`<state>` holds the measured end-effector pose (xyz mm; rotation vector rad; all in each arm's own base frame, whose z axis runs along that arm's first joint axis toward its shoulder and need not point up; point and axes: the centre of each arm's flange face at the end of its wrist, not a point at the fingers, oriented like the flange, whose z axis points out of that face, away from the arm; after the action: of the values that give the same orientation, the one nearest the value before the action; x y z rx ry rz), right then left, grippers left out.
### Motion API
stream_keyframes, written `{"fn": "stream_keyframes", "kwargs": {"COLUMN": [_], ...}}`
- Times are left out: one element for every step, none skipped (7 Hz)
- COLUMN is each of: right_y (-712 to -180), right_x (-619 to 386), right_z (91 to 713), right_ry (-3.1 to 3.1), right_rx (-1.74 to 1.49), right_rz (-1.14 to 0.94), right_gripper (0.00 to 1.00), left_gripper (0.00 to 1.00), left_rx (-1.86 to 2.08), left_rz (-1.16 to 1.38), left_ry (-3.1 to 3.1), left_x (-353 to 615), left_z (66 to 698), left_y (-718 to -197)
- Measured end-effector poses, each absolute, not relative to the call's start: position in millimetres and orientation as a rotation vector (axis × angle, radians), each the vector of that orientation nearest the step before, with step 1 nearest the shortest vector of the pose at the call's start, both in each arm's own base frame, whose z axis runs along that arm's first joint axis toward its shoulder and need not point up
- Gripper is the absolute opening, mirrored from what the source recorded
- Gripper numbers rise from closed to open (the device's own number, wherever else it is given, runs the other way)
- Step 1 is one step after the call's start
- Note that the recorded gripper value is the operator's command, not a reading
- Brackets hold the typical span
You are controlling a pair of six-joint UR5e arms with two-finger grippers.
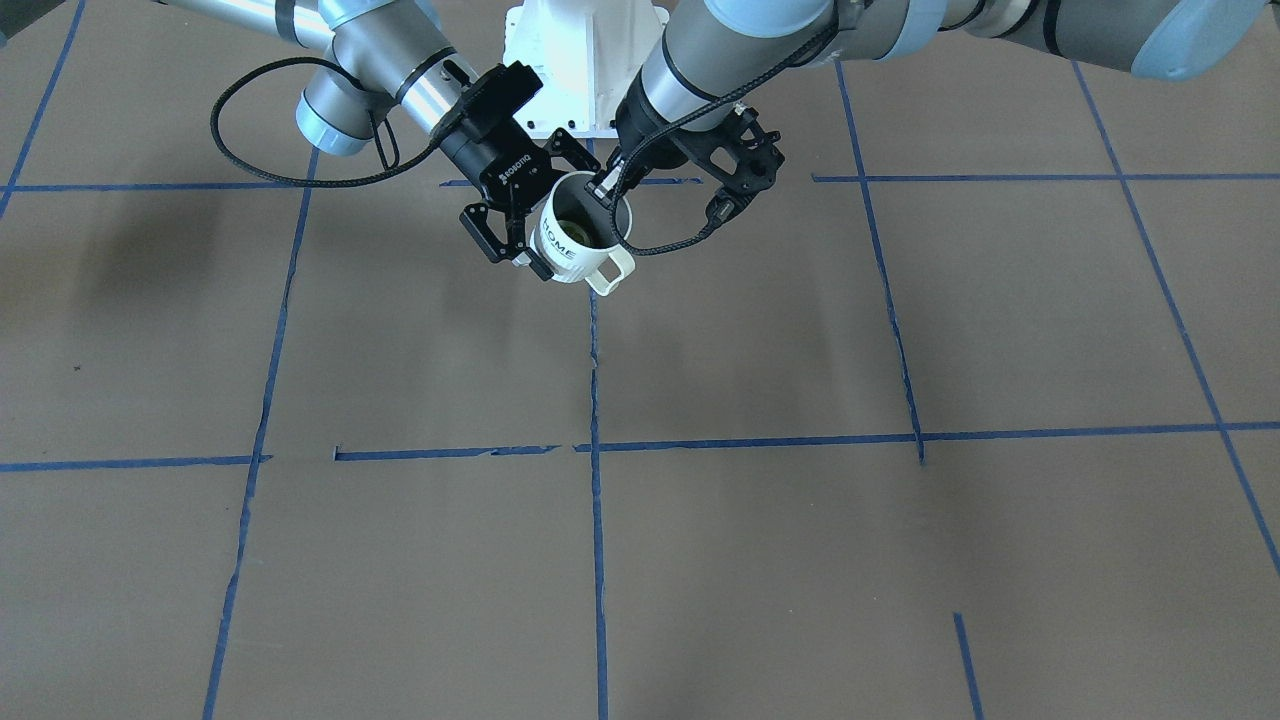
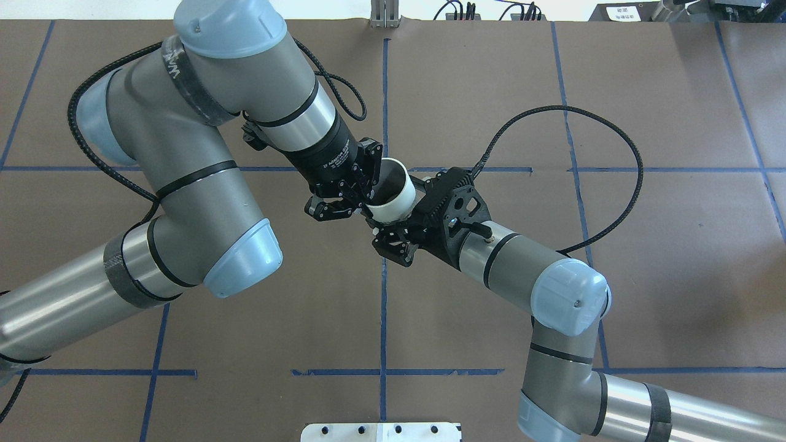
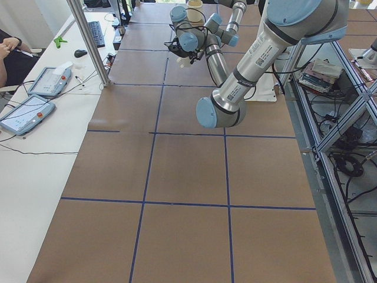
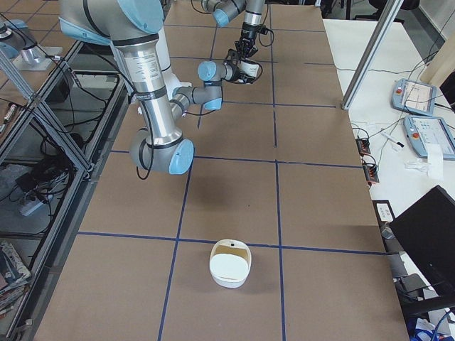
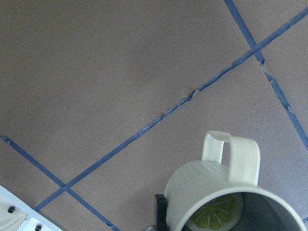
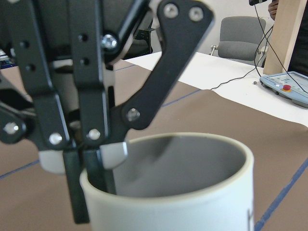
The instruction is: Left arm hands cup to right arm to dump lemon
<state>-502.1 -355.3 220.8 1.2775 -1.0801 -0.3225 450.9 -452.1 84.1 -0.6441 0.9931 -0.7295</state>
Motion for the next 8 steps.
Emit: {"fn": "stream_keyframes", "kwargs": {"right_y": [-355,-353,-348,-343,-340,-339,-339,-339], "right_x": [-502,-504,-507,-511,-513,-514,-514,-515], "right_z": [221,222,224,225,228,229,230,231], "right_ry": [-1.079,-1.079,-1.078,-1.082,-1.081,-1.079,-1.077,-1.076], "right_rx": [1.277,1.276,1.271,1.266,1.26,1.258,1.257,1.256], "right_rz": [-0.321,-0.326,-0.337,-0.348,-0.356,-0.359,-0.36,-0.359], "right_gripper": [0.43,0.26,0.19,0.19,0.19,0.19,0.18,0.16], "left_gripper": [0.15,0.74,1.0,1.0,1.0,1.0,1.0,1.0], "left_rx": [-0.644,-0.642,-0.636,-0.622,-0.602,-0.586,-0.567,-0.527], "left_rz": [-0.726,-0.72,-0.706,-0.686,-0.672,-0.664,-0.64,-0.588], "left_ry": [0.995,1.001,1.017,1.044,1.068,1.085,1.094,1.097], "left_x": [451,450,449,446,438,423,406,391], "left_z": [83,82,80,79,78,81,92,114], "left_y": [-451,-450,-449,-451,-457,-467,-476,-478]}}
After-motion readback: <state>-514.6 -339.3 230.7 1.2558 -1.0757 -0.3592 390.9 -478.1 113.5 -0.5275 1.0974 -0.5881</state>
